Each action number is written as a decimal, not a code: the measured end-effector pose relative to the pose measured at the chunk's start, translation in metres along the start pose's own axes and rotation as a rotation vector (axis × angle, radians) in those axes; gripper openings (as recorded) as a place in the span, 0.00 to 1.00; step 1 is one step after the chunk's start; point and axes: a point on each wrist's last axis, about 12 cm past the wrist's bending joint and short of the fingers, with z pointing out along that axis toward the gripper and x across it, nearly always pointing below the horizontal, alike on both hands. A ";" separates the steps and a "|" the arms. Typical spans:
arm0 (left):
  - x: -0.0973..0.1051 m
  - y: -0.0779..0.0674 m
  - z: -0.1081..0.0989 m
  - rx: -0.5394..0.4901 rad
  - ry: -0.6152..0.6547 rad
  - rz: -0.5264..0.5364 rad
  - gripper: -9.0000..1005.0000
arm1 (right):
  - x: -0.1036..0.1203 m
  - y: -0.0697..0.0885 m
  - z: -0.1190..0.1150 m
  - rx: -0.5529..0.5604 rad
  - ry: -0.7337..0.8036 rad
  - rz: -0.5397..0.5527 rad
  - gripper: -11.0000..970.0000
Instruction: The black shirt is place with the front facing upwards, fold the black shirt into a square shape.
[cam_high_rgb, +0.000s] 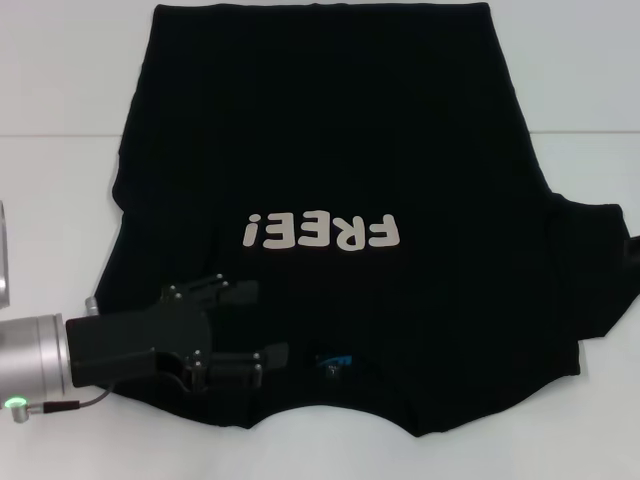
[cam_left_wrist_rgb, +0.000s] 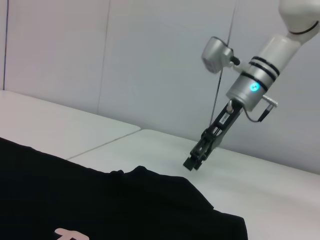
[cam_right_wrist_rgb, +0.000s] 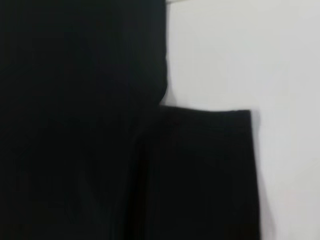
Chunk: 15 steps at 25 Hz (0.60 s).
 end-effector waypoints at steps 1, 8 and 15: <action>0.000 0.000 0.000 0.001 0.000 -0.001 0.92 | 0.001 0.002 0.004 0.003 0.006 -0.006 0.97; 0.000 0.000 -0.001 0.005 -0.003 -0.002 0.92 | 0.003 0.010 0.017 0.024 0.011 -0.034 0.97; 0.000 0.000 -0.002 0.004 -0.004 -0.002 0.92 | 0.004 0.013 0.023 0.025 0.004 -0.041 0.97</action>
